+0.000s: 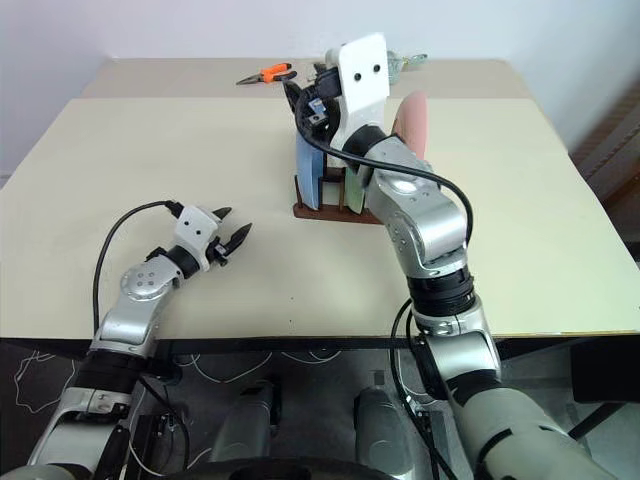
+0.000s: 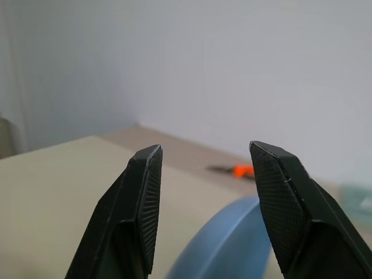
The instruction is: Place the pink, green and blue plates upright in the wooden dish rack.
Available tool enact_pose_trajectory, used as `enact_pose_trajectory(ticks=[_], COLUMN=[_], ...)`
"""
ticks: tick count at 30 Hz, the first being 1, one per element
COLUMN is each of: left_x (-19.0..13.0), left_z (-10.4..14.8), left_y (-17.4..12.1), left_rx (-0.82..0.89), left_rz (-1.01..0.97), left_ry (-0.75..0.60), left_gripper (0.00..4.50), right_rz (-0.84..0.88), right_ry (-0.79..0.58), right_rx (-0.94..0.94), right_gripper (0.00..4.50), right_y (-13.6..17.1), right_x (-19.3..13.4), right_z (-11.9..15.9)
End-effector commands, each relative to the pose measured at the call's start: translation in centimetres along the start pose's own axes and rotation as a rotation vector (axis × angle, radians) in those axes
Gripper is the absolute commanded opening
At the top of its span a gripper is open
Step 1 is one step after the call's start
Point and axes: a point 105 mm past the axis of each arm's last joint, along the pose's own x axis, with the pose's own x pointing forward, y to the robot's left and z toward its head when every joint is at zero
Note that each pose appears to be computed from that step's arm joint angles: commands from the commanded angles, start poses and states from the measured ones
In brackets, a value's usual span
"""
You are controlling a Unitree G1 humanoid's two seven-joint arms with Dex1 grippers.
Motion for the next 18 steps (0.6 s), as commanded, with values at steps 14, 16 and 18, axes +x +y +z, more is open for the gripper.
enact_pose_trajectory(ticks=[14,16,18], left_x=[-0.6,-0.6,-0.6], left_z=[-0.1,0.1,0.2], left_y=[2.5,2.2,2.0], left_rx=[0.051,0.054,0.052], left_rz=[0.018,0.002,-0.007], left_ry=[0.020,0.019,0.016], left_gripper=[2.56,2.56,2.56], right_rz=[-0.130,-0.143,-0.157], right_ry=[0.531,0.545,0.542], right_rx=[-0.204,-0.173,-0.163], right_gripper=[2.38,2.38,2.38], right_y=[-12.4,-12.7,-13.1], right_x=[-21.6,-22.1,-22.1], right_z=[-6.4,-8.0,-8.9])
